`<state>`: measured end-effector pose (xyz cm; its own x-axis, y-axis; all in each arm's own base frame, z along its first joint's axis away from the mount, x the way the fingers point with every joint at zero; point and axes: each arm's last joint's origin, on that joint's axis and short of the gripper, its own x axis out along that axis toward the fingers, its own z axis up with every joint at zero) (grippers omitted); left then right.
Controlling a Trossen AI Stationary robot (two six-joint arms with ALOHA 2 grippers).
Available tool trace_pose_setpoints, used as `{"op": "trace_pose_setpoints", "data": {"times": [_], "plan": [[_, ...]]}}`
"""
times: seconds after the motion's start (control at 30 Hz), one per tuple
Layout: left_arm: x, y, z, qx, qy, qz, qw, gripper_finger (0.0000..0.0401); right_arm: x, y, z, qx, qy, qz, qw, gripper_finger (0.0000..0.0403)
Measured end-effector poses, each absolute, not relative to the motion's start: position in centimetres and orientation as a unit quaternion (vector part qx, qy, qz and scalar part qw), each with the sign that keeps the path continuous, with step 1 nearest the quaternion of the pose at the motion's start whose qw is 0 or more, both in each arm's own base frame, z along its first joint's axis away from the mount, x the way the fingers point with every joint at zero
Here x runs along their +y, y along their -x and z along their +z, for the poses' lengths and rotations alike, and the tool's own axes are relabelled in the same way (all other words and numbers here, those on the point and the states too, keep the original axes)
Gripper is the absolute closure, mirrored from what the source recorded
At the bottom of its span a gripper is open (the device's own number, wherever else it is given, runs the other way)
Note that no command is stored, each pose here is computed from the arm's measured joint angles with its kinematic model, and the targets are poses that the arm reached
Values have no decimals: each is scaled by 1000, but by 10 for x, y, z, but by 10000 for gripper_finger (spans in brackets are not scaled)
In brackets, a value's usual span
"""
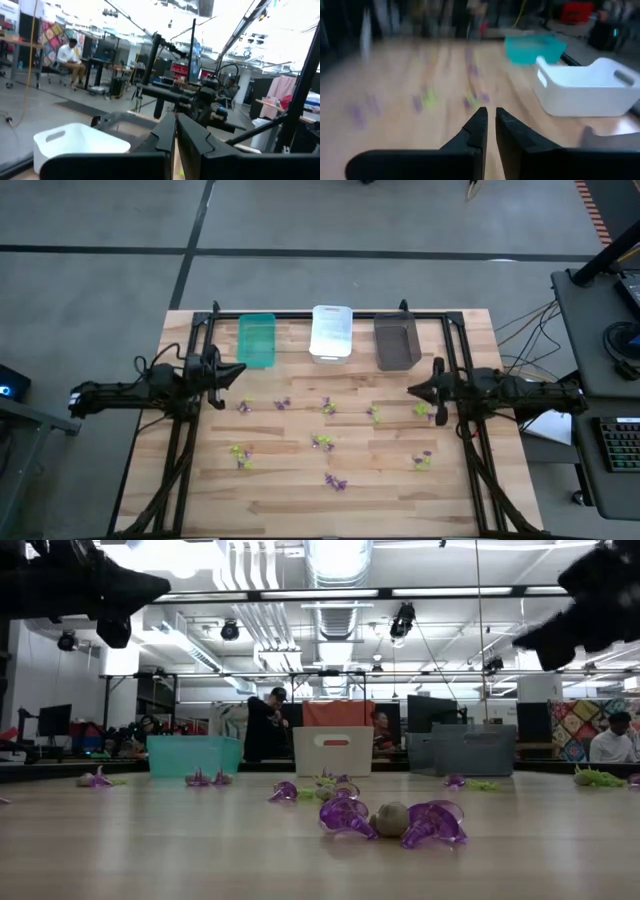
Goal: Sort Halloween decoration
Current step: Put the purple witch hat toy into the gray bin
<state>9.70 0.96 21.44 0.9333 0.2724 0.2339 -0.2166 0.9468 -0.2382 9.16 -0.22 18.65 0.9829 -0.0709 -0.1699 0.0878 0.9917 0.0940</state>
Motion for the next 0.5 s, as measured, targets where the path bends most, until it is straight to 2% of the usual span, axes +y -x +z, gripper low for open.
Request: {"op": "trace_pose_setpoints", "data": {"times": [0.1, 0.23, 0.4, 0.5], "plan": [[10, -97, 216, -144, 93, 128, 977, 401, -4, -95, 201, 0, -169, -61, 984, 374], [10, -99, 225, -194, 96, 131, 967, 401, -4, -99, 212, -53, -228, -52, 971, 374], [9, -109, 221, -174, 146, 94, 969, 401, -4, -110, 211, -44, -273, -53, 960, 374], [9, -118, 214, -141, 190, 84, 968, 401, -4, -120, 203, -7, -291, -63, 955, 374]]}}
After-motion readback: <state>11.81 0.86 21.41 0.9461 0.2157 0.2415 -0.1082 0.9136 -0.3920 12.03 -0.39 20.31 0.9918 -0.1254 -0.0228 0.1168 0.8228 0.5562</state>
